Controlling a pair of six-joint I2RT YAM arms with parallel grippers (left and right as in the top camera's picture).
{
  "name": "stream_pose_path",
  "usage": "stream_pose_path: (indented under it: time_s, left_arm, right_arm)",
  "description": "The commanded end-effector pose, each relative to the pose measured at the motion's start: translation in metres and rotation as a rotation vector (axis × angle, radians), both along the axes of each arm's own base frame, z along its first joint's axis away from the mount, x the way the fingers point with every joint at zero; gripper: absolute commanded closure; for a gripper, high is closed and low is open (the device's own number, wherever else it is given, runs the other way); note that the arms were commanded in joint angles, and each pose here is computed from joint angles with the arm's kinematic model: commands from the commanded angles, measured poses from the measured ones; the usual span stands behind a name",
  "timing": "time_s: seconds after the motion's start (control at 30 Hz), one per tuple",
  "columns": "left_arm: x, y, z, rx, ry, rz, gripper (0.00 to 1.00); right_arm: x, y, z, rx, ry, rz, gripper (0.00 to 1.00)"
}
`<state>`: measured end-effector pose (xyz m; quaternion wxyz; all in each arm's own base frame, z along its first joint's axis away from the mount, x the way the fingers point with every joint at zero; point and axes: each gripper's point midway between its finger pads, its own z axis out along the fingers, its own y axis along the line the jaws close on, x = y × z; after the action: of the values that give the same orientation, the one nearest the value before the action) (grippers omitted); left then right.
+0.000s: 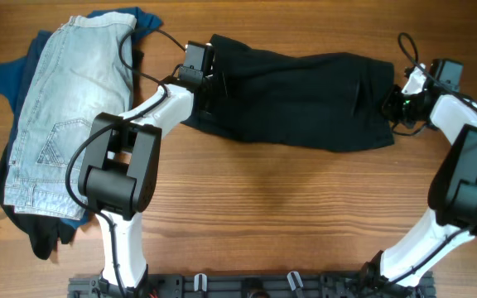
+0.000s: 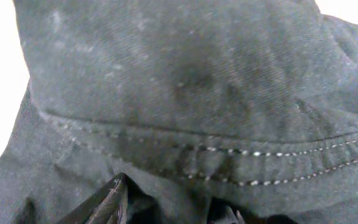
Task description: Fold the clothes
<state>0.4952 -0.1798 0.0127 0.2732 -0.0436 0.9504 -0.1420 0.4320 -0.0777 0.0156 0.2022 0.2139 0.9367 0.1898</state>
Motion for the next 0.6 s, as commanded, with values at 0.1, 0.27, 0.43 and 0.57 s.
stream_pose_path:
  time_s: [0.1,0.27,0.43,0.57]
  left_arm:
    - [-0.026,0.008,-0.031,0.051,0.138,0.009,0.51]
    - [-0.039,0.011,-0.037,0.067,0.194,0.006,0.51]
    - [-0.051,0.009,-0.04,0.086,0.231,-0.015,0.53]
    - [-0.062,0.003,-0.032,0.097,0.256,-0.033,0.55]
  right_arm:
    - [-0.003,-0.014,0.12,-0.076,-0.226,-0.052,0.96]
    - [-0.026,0.002,0.131,-0.021,-0.176,-0.036,0.96]
    - [-0.023,0.031,0.133,0.014,-0.179,0.028,0.96]
    - [-0.031,0.019,0.13,0.026,-0.146,-0.011,0.96]
